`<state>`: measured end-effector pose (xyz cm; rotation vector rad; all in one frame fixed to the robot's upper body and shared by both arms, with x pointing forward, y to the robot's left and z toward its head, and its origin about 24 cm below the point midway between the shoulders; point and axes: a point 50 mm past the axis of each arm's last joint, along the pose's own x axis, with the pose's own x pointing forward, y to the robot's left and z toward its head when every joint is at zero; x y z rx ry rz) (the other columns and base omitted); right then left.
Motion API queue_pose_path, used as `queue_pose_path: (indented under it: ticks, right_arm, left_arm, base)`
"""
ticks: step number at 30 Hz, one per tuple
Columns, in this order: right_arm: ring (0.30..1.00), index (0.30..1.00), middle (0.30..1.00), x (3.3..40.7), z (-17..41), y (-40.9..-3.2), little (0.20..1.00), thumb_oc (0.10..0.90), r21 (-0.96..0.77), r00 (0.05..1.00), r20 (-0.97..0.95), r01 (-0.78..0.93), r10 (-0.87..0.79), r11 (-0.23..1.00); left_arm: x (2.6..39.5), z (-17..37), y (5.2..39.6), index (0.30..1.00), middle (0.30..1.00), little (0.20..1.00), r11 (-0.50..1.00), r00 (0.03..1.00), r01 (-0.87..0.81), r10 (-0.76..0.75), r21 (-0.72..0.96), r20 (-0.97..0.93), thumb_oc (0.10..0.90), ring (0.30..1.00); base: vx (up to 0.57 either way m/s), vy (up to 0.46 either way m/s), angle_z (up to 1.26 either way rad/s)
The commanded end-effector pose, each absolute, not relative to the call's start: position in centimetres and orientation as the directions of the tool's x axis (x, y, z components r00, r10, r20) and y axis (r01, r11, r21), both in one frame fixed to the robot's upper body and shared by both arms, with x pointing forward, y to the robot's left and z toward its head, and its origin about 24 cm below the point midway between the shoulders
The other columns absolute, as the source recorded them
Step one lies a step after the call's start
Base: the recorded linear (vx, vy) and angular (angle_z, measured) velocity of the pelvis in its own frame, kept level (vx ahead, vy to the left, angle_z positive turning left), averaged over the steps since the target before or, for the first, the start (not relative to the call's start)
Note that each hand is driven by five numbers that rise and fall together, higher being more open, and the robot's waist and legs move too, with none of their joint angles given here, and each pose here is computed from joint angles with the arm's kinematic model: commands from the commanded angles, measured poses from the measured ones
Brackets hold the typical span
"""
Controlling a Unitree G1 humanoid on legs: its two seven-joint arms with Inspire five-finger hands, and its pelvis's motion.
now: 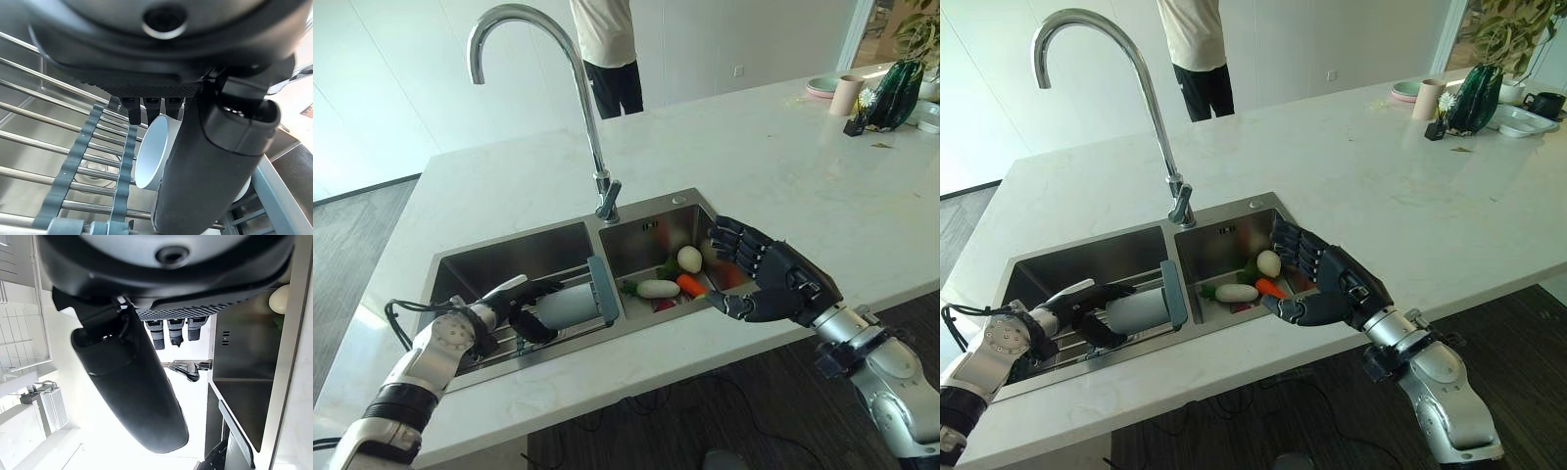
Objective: Place the dishes in the dishwasher.
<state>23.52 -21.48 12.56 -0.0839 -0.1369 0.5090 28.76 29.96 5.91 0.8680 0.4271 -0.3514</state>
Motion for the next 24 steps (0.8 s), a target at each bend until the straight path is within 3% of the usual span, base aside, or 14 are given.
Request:
queue_pose_path:
  ticks: [1,14,16,17,18,19,24]
  right_arm:
    - [0.900,0.900,0.900,24.2,16.9,-20.4,0.900,0.800,-0.211,0.776,0.329,-0.494,0.537,0.843]
    - [0.900,0.900,0.900,24.2,17.0,-20.1,0.900,0.800,-0.228,0.764,0.325,-0.508,0.557,0.830]
    - [0.900,0.900,0.900,24.2,17.0,-20.0,0.900,0.800,-0.232,0.760,0.324,-0.513,0.563,0.826]
    - [0.900,0.900,0.900,24.2,17.0,-19.9,0.900,0.800,-0.234,0.759,0.323,-0.515,0.565,0.825]
    - [0.900,0.900,0.900,24.2,17.0,-19.8,0.900,0.800,-0.235,0.758,0.324,-0.516,0.567,0.824]
    - [0.900,0.900,0.900,24.3,17.1,-19.8,0.900,0.800,-0.234,0.756,0.325,-0.518,0.568,0.823]
    - [0.900,0.900,0.900,24.2,16.9,-19.6,0.900,0.800,-0.234,0.755,0.321,-0.523,0.572,0.820]
  left_arm:
    - [31.3,10.9,29.5,0.900,0.900,0.900,0.552,0.942,0.330,-0.145,0.765,-0.302,0.800,0.900]
    - [31.3,10.3,29.5,0.900,0.900,0.900,0.537,0.937,0.341,-0.127,0.771,-0.326,0.800,0.900]
    - [31.4,10.2,29.4,0.834,0.834,0.834,0.534,0.934,0.348,-0.130,0.771,-0.331,0.756,0.834]
    - [31.4,10.2,29.2,0.719,0.719,0.719,0.529,0.931,0.356,-0.133,0.770,-0.339,0.679,0.719]
    - [31.5,10.2,29.0,0.599,0.599,0.599,0.518,0.932,0.357,-0.139,0.777,-0.335,0.599,0.599]
    - [31.7,10.1,28.8,0.300,0.300,0.300,0.505,0.931,0.361,-0.149,0.784,-0.333,0.400,0.300]
    - [31.7,9.8,28.5,0.300,0.300,0.300,0.458,0.921,0.386,-0.143,0.801,-0.362,0.400,0.300]
  base:
    - [0.00,0.000,0.00]
    - [0.00,0.000,0.00]
    - [0.00,0.003,-0.04]
    - [0.00,0.004,-0.05]
    - [0.00,0.000,0.00]
    - [0.00,0.000,0.00]
    - [0.00,0.000,0.00]
